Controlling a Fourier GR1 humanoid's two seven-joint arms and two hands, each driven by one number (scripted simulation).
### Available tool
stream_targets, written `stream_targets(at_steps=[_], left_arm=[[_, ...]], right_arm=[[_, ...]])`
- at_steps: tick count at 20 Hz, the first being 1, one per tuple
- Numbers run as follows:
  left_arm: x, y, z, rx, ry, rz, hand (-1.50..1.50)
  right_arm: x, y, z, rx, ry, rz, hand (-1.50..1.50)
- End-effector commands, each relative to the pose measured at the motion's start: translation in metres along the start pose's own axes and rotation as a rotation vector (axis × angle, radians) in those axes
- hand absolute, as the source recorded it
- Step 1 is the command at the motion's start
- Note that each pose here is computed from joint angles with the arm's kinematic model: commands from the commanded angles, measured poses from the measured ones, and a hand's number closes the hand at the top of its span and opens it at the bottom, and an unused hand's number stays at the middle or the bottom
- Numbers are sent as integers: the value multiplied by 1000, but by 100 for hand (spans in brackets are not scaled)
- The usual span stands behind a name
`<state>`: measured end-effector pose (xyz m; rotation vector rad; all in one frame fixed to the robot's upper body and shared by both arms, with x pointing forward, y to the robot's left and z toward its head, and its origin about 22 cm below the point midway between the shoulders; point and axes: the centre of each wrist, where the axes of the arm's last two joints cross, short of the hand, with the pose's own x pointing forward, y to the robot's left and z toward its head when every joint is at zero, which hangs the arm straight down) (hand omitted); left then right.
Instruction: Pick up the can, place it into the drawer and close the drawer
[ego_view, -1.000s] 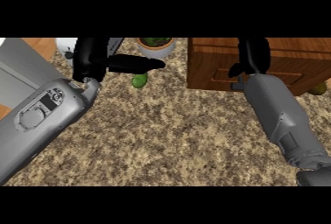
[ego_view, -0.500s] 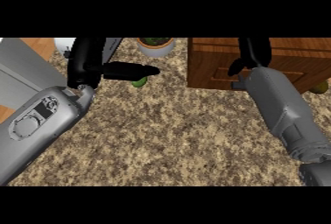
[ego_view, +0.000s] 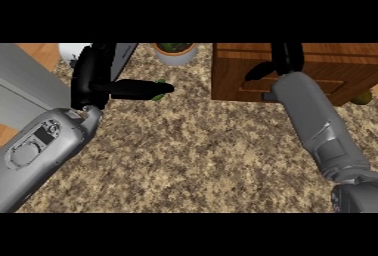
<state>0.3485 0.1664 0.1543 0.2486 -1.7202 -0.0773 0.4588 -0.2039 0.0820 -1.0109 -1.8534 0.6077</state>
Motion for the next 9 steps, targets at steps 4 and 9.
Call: stream_targets(at_steps=[4,9], left_arm=[[-13,16,3,27,25,-5,-150],[-7,16,14,11,20,13,-150]], right_arm=[[44,6,-18,-88,87,-431,-150],[30,-12,-27,-122,114,-474,-150]])
